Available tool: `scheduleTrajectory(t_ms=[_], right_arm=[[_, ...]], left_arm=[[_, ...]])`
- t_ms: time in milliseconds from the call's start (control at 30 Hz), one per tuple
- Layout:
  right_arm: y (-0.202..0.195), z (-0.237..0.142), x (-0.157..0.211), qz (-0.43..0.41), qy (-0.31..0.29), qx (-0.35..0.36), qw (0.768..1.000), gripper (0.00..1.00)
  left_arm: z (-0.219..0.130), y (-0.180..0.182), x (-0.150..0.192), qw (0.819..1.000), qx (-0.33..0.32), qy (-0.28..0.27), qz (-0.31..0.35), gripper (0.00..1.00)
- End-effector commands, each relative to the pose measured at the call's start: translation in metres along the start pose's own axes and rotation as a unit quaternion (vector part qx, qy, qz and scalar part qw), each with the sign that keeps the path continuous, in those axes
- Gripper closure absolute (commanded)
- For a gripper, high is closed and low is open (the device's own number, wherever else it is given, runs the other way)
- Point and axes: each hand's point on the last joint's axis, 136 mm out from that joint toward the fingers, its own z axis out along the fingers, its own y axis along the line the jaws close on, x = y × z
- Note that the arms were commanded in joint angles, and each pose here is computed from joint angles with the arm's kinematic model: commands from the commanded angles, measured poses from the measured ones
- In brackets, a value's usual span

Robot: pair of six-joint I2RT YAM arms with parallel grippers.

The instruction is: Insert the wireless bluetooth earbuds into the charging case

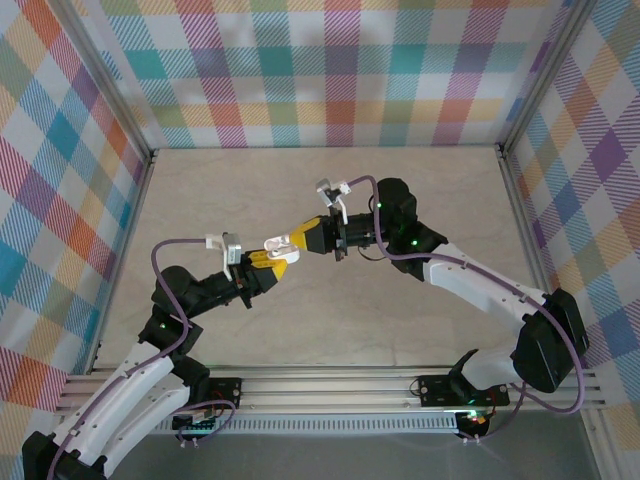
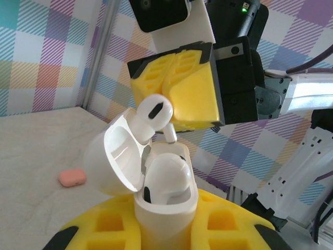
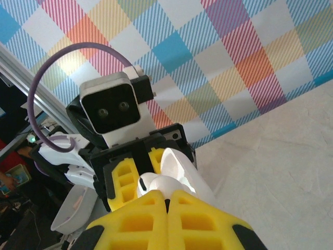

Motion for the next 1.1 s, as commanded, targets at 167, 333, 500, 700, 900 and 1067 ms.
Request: scheduleTrajectory(t_ms=[167, 333, 500, 700, 900, 1067], right_arm=[[-0.005, 0.008, 0.011, 0.007, 0.024, -0.016, 1.000, 1.00], [-0.007, 0.015, 0.014, 0.008, 0.026, -0.020, 0.999, 1.00], [-0.013, 0.018, 0.017, 0.011, 0.026, -0.013, 1.000, 1.00], [-0.020, 0.018, 0.029, 0.019, 0.036, -0.003, 0.999, 1.00], [-0.033, 0.015, 0.045, 0.016, 0.050, 0.028, 0.998, 0.89], [-0.034, 0.013, 0.047, 0.009, 0.054, 0.039, 0.998, 0.85]], left_arm=[[0.000, -0.016, -0.020, 0.999, 0.025, -0.025, 0.019, 1.00], [0.000, -0.017, -0.021, 0.999, 0.027, -0.027, 0.019, 1.00], [0.000, -0.017, -0.021, 0.999, 0.027, -0.027, 0.018, 1.00], [0.000, -0.017, -0.022, 0.999, 0.025, -0.029, 0.021, 1.00], [0.000, -0.017, -0.023, 0.999, 0.026, -0.028, 0.022, 1.00], [-0.001, -0.017, -0.023, 0.999, 0.021, -0.029, 0.023, 1.00]])
